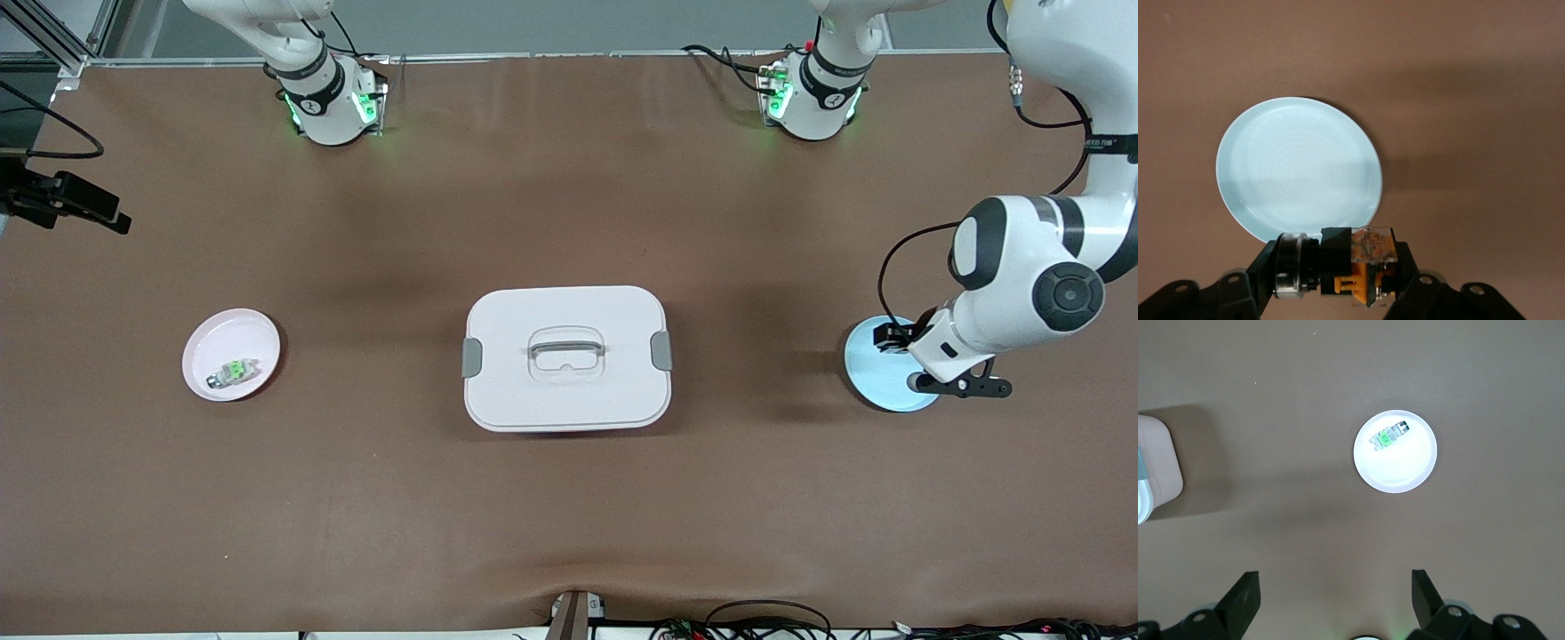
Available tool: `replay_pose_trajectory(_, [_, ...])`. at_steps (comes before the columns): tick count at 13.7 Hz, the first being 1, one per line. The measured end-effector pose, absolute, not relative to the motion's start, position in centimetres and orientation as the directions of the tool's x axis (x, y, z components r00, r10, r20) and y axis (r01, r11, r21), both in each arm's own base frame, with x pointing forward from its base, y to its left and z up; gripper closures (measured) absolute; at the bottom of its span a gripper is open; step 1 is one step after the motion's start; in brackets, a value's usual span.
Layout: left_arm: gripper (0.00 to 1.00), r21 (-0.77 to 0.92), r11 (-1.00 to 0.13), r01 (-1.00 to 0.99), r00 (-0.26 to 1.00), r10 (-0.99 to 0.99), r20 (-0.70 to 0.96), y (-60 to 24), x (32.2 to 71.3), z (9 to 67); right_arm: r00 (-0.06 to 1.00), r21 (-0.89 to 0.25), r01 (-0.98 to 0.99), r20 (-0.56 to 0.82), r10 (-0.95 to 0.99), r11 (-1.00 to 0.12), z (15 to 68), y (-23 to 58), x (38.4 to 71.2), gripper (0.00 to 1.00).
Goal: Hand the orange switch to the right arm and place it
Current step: 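Lift the orange switch off the blue plate with the left gripper, then carry the switch above the box while the right gripper reaches toward it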
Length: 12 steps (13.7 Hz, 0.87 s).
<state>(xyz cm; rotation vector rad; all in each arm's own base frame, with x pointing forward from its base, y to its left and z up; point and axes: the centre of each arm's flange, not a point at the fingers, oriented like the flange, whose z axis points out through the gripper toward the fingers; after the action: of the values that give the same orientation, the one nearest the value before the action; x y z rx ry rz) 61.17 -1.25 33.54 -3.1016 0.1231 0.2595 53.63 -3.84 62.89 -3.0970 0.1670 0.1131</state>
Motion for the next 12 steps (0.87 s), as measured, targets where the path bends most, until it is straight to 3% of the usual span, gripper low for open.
replay_pose_trajectory(12, [0.28,0.212,-0.927,0.311,0.931,0.252,-0.263,-17.7,61.2,46.9,0.993,-0.036,-0.057,-0.102,-0.053,-0.998,62.7,-1.0,53.5,0.0])
